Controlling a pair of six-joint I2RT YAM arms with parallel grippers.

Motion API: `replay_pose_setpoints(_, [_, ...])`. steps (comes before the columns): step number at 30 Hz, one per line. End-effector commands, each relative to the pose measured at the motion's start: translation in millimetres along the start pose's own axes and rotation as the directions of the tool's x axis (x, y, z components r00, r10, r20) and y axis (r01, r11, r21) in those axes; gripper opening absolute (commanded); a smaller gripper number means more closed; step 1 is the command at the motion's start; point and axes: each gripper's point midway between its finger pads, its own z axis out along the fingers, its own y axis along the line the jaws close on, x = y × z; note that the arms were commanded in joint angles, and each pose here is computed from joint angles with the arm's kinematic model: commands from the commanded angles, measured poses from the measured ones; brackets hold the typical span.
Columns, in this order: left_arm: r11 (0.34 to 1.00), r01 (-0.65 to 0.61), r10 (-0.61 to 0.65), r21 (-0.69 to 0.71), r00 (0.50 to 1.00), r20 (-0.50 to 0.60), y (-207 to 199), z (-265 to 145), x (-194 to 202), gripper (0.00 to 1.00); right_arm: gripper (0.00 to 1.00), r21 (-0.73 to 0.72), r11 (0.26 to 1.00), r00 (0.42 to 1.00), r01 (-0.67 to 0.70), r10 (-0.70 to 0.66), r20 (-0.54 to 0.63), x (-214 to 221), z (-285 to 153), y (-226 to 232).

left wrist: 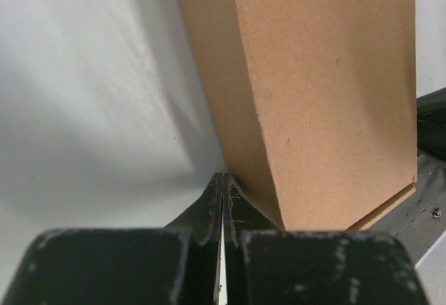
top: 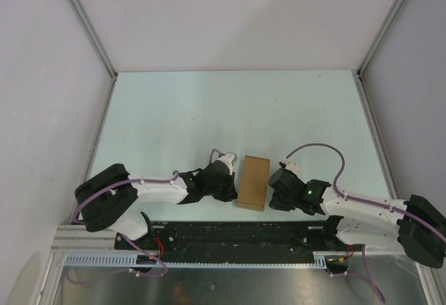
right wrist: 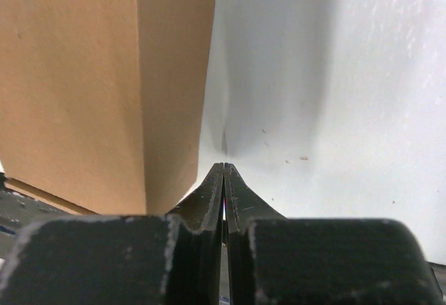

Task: Fold the paper box

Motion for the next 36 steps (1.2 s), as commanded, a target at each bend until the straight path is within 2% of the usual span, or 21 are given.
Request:
replay_pose_setpoints(1, [0.999,0.014,-0.017,-0.04,0.998,-0.065,12,-6,22,0.0,0.05,0.056,0.998,1.0,-0.004,0.005,-0.002,7,-4,-10])
replay_pose_setpoints(12, [0.999,0.012,-0.009,0.043,0.998,-0.065,-16,-13,20,0.0,0.04,-0.067,0.997,1.0,-0.028,0.028,-0.005,7,1,19])
replay_pose_setpoints(20, [0.997,-0.019,0.026,0.072,0.995,-0.094,-38,-5,27,0.0,0.04,-0.086,0.996,0.999,-0.026,0.023,-0.036,12,7,26])
replay_pose_setpoints(26, [1.0,-0.031,0.031,0.001,0.997,-0.074,-16,-9,29,0.0,0.03,-0.004,1.0,1.0,-0.03,0.03,0.008,-1,-1,0])
replay_pose_setpoints(31, [0.999,-0.01,0.007,-0.049,0.999,-0.051,8,-19,20,0.0,0.03,0.003,0.995,0.991,-0.103,0.102,0.09,-44,-4,-20])
replay_pose_setpoints(34, [0.997,0.009,-0.009,-0.071,1.0,0.0,21,-25,-1,0.0,0.03,0.002,0.991,0.983,-0.133,0.131,0.129,-75,-3,-30])
replay_pose_setpoints(36, [0.995,0.014,-0.011,-0.095,0.999,0.034,34,-25,-20,0.0,0.04,-0.015,0.995,0.987,-0.102,0.103,0.121,-89,3,-30])
